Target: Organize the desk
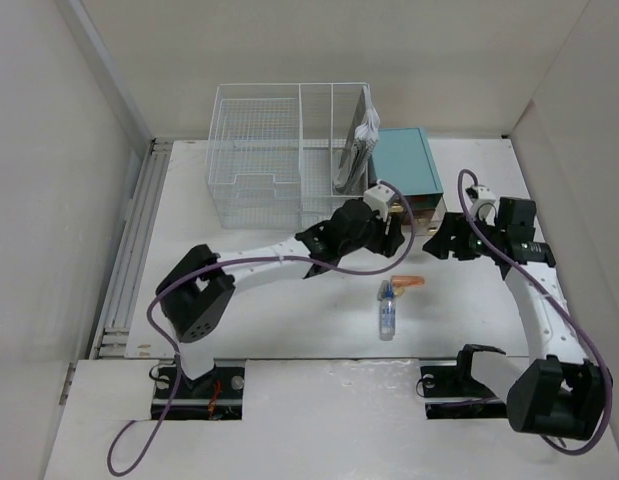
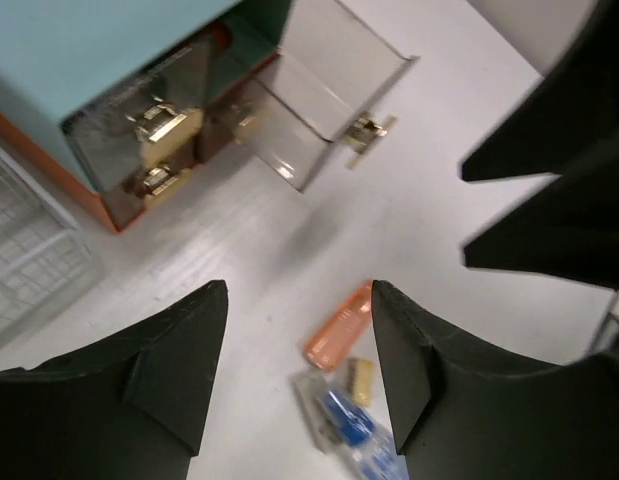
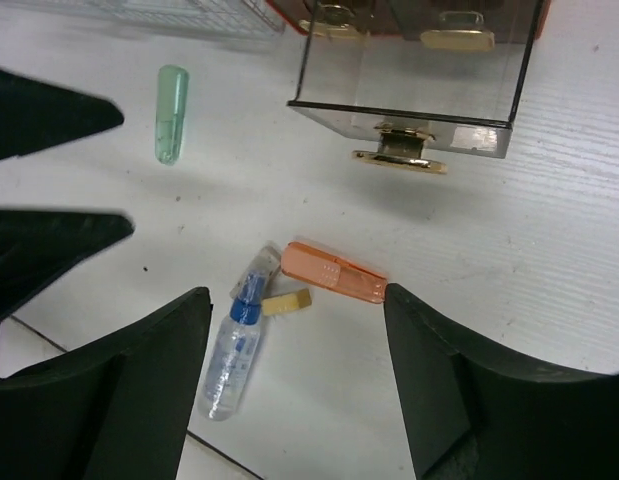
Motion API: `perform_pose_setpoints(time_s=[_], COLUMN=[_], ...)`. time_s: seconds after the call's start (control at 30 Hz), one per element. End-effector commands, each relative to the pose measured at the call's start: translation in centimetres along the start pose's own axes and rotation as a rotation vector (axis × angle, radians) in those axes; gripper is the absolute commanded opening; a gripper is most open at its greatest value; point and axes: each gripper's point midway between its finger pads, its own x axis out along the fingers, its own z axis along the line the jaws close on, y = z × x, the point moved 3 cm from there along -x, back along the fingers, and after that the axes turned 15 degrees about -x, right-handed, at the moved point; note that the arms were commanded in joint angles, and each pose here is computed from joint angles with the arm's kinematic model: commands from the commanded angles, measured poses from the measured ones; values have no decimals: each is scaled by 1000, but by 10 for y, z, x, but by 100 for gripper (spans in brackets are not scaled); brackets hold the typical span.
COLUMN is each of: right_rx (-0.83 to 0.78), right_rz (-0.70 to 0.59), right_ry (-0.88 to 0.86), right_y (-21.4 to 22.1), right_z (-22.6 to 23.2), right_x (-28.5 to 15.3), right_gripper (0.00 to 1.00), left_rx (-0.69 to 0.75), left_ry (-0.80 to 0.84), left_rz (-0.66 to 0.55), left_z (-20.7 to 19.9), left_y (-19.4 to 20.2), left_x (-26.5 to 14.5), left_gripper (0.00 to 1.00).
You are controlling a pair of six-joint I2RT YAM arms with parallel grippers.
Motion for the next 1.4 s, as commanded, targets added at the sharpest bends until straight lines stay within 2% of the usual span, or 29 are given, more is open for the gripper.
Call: perform_pose_setpoints(time_s=[0.0, 0.1, 0.13, 0.17, 0.2, 0.27, 0.33, 0.37, 0.43, 0.47, 0.5, 0.6, 0.7, 0.77, 0.83, 0.87, 0.97, 1.03, 1.07, 1.13, 1.17, 1.2, 1.27, 1.3, 1.33, 1.37], right_rx=[-81, -152, -187, -226, -249, -300, -353, -360, -381, -325, -285, -238, -194, -188, -192, -178, -285, -370, -483, -629, -821, -926, -1050, -1307, -1411, -1499], right_rz=[-80, -143, -169, -203, -232, -256, -260, -247, -238, -224, -192, -194, -80, 12, 68, 95, 90, 77, 15, 19, -10, -40, 40, 21, 70, 123], right_ry=[-8, 2, -5, -20, -22, -54, -125, -153, -161, -178, -200, -171, -122, -135, -126, -179, -250, -308, -318, -384, -421, -458, -516, -576, -585, -606], right_y=[-22, -36, -40, -45, -51, -54, -55, -54, -55, -52, -38, -35, -15, 0, 10, 16, 2, -11, -36, -46, -54, -69, -55, -51, -39, -24], right_z=[10, 17, 19, 25, 27, 32, 50, 56, 69, 74, 76, 75, 74, 79, 78, 84, 101, 116, 118, 125, 123, 128, 124, 120, 111, 105], right_x=[-20, -34, -37, -42, -44, -47, -42, -37, -24, -18, -6, 6, 30, 43, 49, 54, 60, 59, 55, 48, 45, 37, 24, 22, 16, 11], right_gripper=[75, 65, 59, 44, 37, 22, 14, 13, 13, 17, 24, 27, 30, 35, 35, 35, 40, 40, 40, 40, 44, 49, 48, 52, 57, 57], left_rx=[6, 16, 14, 9, 2, -91, -153, -195, -288, -326, -350, -423, -421, -425, -421, -422, -387, -364, -345, -300, -283, -281, -266, -258, -258, -260], left_ry=[33, -7, -9, -41, -82, -153, -243, -246, -321, -310, -327, -337, -348, -360, -368, -362, -287, -235, -182, -171, -185, -195, -204, -202, -208, -205], left_rz=[-50, 2, 20, 0, 23, -17, -34, -73, -115, -146, -178, -214, -227, -232, -226, -217, -173, -138, -130, -96, -82, -88, -92, -93, -104, -107], left_z=[-35, -44, -53, -50, -39, -27, -2, -1, 23, 24, 28, 37, 41, 43, 46, 46, 38, 34, 24, 25, 28, 28, 30, 31, 34, 37], left_y=[-13, 17, 26, 29, 44, 41, 55, 47, 60, 55, 55, 59, 59, 60, 64, 66, 73, 81, 80, 88, 91, 88, 86, 87, 86, 88], left_x=[-37, -52, -63, -68, -75, -92, -108, -122, -138, -148, -154, -165, -168, -169, -169, -169, -165, -163, -159, -158, -159, -159, -163, -165, -168, -173], left_gripper=[56, 55, 53, 50, 41, 27, 13, 13, 13, 13, 18, 25, 29, 31, 31, 32, 34, 37, 38, 40, 40, 40, 41, 42, 44, 45])
